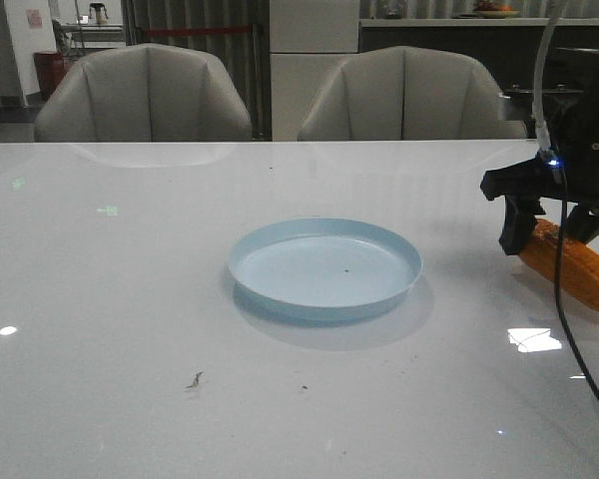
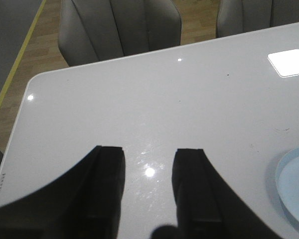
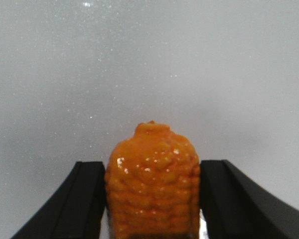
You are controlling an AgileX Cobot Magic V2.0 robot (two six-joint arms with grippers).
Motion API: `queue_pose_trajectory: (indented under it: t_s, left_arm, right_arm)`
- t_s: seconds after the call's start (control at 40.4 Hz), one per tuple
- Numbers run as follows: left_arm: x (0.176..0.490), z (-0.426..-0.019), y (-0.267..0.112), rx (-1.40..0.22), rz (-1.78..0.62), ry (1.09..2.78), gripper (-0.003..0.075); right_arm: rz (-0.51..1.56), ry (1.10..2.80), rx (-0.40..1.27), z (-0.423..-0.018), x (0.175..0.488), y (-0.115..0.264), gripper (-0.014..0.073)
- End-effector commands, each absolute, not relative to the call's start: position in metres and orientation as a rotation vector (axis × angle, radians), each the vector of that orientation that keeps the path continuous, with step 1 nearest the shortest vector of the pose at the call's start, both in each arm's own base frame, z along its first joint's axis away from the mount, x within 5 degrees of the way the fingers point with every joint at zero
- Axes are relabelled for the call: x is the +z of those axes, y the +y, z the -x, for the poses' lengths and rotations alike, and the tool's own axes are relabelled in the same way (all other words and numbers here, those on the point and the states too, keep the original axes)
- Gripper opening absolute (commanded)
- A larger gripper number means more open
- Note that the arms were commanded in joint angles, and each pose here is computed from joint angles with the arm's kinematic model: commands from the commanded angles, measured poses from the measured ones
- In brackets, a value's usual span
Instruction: Place corn on plate with both arms
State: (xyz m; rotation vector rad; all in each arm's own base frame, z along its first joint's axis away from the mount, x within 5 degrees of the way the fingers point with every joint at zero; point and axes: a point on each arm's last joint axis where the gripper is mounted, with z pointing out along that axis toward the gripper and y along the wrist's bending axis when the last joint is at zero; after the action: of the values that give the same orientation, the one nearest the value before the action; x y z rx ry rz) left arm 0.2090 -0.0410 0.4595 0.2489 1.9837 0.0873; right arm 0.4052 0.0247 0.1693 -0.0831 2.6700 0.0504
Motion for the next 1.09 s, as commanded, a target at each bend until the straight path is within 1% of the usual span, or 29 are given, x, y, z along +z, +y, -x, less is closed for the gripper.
queue_pose_trajectory:
  t_s: [0.0,0.049,0.124,0.272,0.445,0.519,0.618,0.742,0.841,0.964,1.063]
  left_arm:
    - [0.476,-0.202,-0.040,0.063,-0.234,1.877,0.0313]
    - [0.476,-0.203,-0.041,0.063,-0.235,1.879,0.0313]
    - [0.476,-0.203,-0.041,0.063,-0.235,1.879,0.0313]
    - [0.476,-0.203,-0.041,0.063,-0.235,1.879,0.0313]
    - [0.476,-0.203,-0.041,0.063,-0.235,1.879,0.0313]
    - [0.476,-0.203,-0.041,0.061,-0.234,1.880,0.0313]
    - [0.476,-0.203,-0.041,0.061,-0.234,1.880,0.0313]
    - [0.476,-0.203,-0.041,0.061,-0.234,1.880,0.0313]
    - [0.476,-0.203,-0.041,0.061,-0.234,1.880,0.0313]
    - [0.476,-0.203,-0.041,0.051,-0.232,1.881,0.0313]
    - [0.476,-0.203,-0.042,0.036,-0.229,1.884,0.0313]
  right_arm:
    - [0.097,2.549,0.039,-0.411,0.202,0.024,0.0369]
    - [0.099,2.542,0.037,-0.412,0.203,0.024,0.0352]
    - [0.101,2.522,0.038,-0.415,0.210,0.025,0.0352]
    - [0.141,2.461,0.053,-0.428,0.243,0.038,0.0352]
    - [0.270,2.353,0.094,-0.436,0.297,0.080,0.0352]
    - [0.328,2.309,0.122,-0.434,0.314,0.104,0.0352]
    - [0.405,2.261,0.164,-0.428,0.327,0.135,0.0352]
    - [0.501,2.241,0.221,-0.415,0.326,0.174,0.0352]
    - [0.602,2.257,0.263,-0.405,0.310,0.212,0.0352]
    - [0.655,2.298,0.269,-0.405,0.287,0.231,0.0358]
    - [0.672,2.337,0.263,-0.410,0.266,0.236,0.0395]
